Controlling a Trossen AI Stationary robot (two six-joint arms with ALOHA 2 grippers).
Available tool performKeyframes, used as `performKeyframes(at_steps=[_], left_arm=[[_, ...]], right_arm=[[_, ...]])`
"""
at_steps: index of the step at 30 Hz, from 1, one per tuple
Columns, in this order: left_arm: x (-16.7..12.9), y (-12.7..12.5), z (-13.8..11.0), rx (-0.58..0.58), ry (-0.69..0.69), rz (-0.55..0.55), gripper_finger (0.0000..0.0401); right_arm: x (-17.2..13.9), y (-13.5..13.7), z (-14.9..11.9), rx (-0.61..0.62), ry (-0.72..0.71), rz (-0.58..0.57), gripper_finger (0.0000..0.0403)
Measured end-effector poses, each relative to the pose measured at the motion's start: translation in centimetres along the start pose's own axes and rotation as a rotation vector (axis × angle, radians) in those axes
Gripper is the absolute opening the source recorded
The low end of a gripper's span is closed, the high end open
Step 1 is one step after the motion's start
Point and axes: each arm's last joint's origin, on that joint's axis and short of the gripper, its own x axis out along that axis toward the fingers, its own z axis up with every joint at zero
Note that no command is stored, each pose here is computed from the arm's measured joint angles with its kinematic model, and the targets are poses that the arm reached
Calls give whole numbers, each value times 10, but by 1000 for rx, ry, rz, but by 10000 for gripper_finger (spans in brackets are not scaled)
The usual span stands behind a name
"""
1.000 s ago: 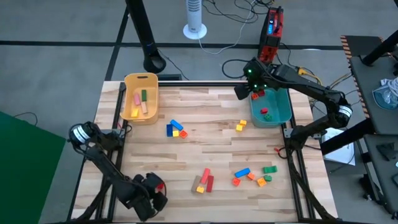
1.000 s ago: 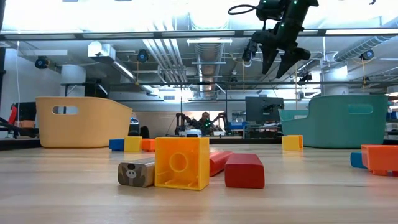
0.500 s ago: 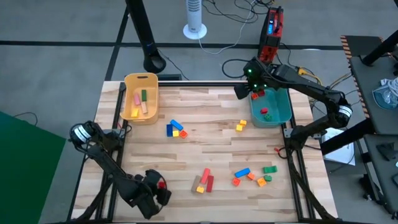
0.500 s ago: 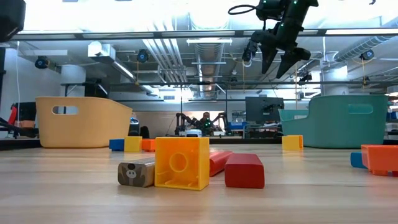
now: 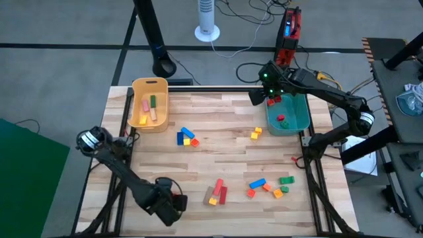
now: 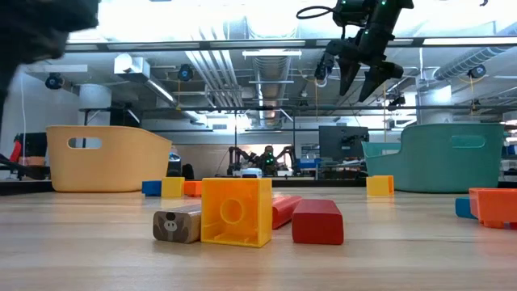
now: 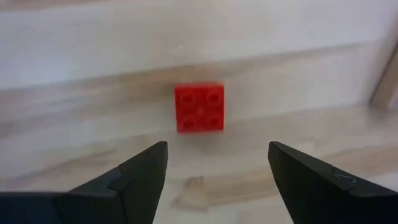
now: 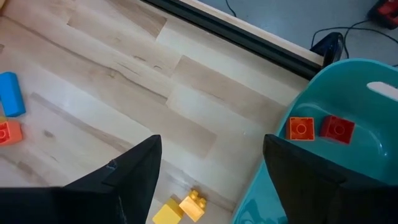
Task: Sort blocks by size
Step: Put the red game piece into the blue bin
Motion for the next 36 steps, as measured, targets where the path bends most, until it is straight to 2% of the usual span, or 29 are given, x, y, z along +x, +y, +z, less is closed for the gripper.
performKeyframes(at_steps=[6,12,16,27,31,36], left_arm=[[8,-5,13,-22,-18,16,283],[29,-13,6,-25,24,13,284],[45,-15,1,-32,45,57,284],[56,-20,-3,-46,22,71,281],[57,-19,-2,-59,16,78,252],[57,-17,-2,-59,8,92,177]], right_arm=[[0,1,0,-4,15,29,278],[0,1,-1,-17,22,45,269],[0,1,-1,-21,23,45,266],[0,1,-1,-34,22,45,275],[0,1,-1,-40,22,45,267],[0,1,-1,-41,22,45,261]])
